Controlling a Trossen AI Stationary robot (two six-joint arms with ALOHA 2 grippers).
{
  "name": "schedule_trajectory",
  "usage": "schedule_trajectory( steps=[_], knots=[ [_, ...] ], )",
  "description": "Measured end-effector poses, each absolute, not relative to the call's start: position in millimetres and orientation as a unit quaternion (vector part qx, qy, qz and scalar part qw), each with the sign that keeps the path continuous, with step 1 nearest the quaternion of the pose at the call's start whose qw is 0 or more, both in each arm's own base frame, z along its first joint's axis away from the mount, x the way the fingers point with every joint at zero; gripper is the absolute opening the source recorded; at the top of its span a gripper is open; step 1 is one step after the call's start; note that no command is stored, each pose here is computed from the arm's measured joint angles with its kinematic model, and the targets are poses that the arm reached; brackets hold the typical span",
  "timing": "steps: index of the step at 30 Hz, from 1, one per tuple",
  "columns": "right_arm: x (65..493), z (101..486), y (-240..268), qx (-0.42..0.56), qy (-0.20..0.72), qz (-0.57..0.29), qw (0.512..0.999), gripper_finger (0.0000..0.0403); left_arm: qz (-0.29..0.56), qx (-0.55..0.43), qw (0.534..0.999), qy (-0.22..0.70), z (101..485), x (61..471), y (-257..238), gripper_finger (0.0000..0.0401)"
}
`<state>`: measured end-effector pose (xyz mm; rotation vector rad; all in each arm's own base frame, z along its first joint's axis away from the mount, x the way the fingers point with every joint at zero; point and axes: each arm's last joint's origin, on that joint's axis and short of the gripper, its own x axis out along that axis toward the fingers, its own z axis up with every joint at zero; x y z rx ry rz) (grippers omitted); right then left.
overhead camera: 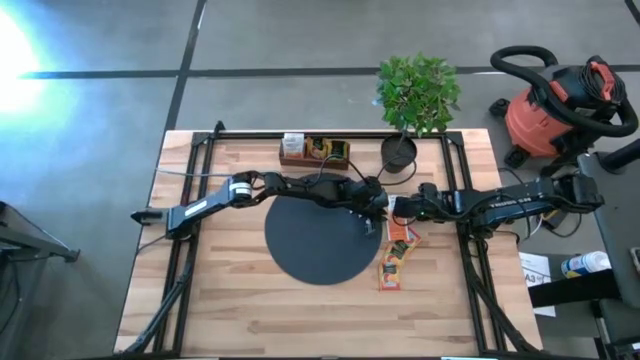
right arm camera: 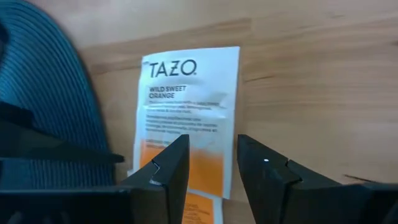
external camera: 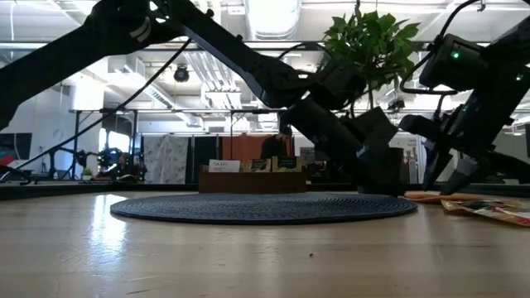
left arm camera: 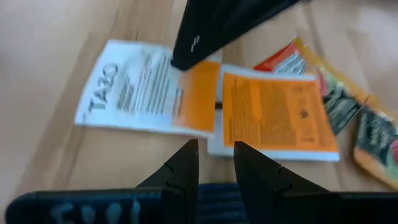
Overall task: Pick & Place Tea
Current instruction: Put the white tea bag into the left section of the brown wooden organizer
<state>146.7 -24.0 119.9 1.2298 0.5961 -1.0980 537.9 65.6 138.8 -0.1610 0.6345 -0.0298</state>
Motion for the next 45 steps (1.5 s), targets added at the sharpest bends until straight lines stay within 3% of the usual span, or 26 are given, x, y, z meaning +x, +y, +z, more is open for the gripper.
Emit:
schedule_trajectory(
  steps=[16, 22, 38, 45],
  knots=[
    [151.6, 119.6, -23.8, 0.549, 0.249, -0.449, 0.660, 0.0112, -0.002, -0.078, 0.952, 0.296, 137.5, 540.4, 66.6, 0.0096],
    [160.4, 125.7, -24.0, 0.554, 0.230, -0.406, 0.690, 0.0107, 0.000, -0.081, 0.949, 0.304, 128.7, 540.9, 66.7, 0.0096],
    [161.7, 110.9, -25.9, 0.510, 0.255, -0.444, 0.691, 0.0134, 0.001, -0.087, 0.944, 0.318, 125.3, 539.5, 66.7, 0.0096],
    [167.4, 106.7, -26.9, 0.506, 0.247, -0.437, 0.701, 0.0115, -0.001, -0.090, 0.941, 0.325, 123.7, 538.4, 67.2, 0.0096]
  ],
)
